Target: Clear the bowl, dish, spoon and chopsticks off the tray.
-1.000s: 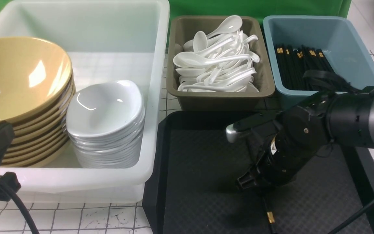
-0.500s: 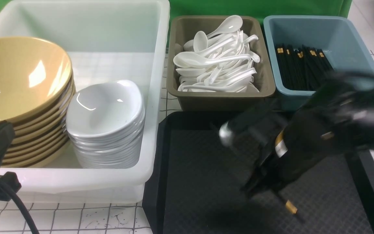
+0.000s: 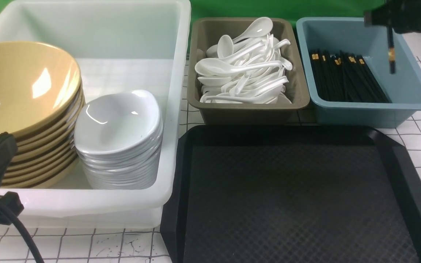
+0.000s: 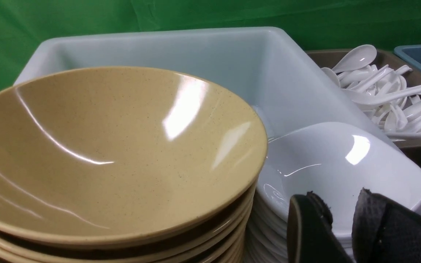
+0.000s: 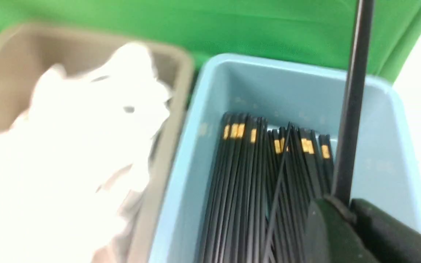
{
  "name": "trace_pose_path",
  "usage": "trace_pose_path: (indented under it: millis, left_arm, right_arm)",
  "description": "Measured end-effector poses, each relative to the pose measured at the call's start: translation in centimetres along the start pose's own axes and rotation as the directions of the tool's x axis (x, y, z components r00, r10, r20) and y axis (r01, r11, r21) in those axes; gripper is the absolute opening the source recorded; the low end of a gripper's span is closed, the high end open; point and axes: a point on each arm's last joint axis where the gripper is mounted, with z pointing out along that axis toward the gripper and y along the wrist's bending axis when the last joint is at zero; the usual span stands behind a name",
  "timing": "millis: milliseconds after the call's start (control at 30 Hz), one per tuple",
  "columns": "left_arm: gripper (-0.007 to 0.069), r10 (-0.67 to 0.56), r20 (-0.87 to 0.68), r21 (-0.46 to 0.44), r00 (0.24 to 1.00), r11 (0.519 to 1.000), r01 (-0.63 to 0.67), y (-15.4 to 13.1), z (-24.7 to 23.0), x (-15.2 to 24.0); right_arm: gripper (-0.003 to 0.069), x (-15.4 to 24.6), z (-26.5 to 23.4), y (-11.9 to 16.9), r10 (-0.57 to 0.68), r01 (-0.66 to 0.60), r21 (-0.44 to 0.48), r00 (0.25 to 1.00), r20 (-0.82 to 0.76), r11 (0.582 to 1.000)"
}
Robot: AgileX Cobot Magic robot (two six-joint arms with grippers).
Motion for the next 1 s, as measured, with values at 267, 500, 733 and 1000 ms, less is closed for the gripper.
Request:
trace_pose_path:
  millis: [267, 500, 733, 1000]
  left_arm:
    - [0.0139, 0.013, -0.015, -0.013, 1.000, 1.000, -0.013, 0.1, 0.0, 0.1]
    - [0.0139, 0.014, -0.018, -0.014, 1.000, 1.000, -0.014, 0.1, 0.0, 0.2]
    - [0.0139, 0.017, -0.018, -0.014, 1.000, 1.000, -0.017, 0.1, 0.0, 0.2]
    - [0.0139, 0.017, -0.018, -0.014, 1.000, 1.000, -0.017, 0.1, 0.0, 0.2]
  right_arm:
    - [0.0082, 2.9, 11.3, -0.9, 0.082, -0.075, 0.039, 0.969, -0.232, 0.996]
    - [0.0271, 1.9, 11.4, -0.1, -0.019, 0.002, -0.043, 0.920, -0.392, 0.999]
    - [0.0249, -2.9, -1.5, 0.6, -0.087, 0.073, -0.107, 0.988, -0.127, 0.992]
    - [0.0036, 5.2, -14.3, 3.0, -0.188, 0.208, -0.238, 0.977, 0.104, 0.949]
